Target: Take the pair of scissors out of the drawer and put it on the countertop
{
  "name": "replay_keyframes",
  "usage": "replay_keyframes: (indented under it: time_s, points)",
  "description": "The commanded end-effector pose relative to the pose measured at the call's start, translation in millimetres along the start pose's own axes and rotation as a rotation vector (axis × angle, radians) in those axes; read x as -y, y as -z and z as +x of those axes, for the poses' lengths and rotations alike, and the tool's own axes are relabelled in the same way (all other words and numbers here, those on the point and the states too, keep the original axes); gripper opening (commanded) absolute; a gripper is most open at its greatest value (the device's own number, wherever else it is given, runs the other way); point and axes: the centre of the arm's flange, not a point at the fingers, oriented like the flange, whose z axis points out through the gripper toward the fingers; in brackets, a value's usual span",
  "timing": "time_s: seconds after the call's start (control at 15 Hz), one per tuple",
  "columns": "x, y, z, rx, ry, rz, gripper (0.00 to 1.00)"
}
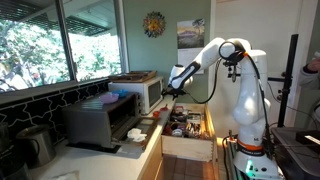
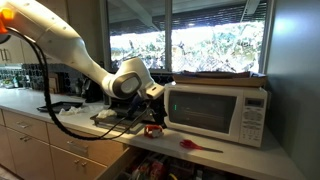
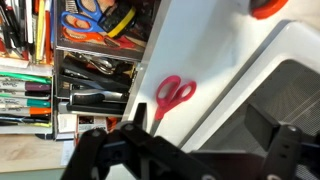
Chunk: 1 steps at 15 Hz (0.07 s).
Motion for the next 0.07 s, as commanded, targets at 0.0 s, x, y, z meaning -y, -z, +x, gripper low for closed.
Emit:
replay_keyframes:
  time_s: [0.0]
  points:
    - [0.1, 11.0, -7.3, -0.008, 0.018, 0.039, 1.0]
